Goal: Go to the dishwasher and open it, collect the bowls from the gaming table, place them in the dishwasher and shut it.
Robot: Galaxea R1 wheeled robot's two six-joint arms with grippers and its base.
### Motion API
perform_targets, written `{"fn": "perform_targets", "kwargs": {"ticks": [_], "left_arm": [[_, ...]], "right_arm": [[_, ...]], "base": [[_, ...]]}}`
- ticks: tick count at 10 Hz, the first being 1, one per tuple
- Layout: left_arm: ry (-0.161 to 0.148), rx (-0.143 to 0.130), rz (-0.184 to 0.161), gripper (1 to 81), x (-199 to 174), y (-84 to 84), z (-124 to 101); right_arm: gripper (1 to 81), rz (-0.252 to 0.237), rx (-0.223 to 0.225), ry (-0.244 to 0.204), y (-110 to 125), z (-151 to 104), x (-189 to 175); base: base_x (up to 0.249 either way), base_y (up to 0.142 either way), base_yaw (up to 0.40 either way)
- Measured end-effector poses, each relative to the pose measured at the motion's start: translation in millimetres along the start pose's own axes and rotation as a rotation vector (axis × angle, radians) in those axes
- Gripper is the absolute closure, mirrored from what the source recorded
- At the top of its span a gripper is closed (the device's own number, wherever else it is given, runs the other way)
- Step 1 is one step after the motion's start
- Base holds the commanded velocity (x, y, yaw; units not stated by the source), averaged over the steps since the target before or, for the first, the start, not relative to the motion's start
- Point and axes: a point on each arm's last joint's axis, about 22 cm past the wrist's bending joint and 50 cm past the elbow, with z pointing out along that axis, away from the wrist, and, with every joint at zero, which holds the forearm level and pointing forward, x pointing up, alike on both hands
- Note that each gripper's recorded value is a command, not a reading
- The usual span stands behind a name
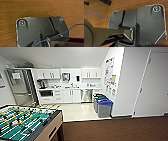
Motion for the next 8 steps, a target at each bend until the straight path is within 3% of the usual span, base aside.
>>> {"fn": "perform_targets", "kwargs": {"ticks": [8], "left_arm": [[0.001, 0.000, 0.000, 1.0, -0.2, 0.0, -0.1]], "right_arm": [[1.0, -0.001, 0.001, 0.001, -0.5, 0.2, 0.0]], "base": [[0.133, 0.000, 0.000]]}}
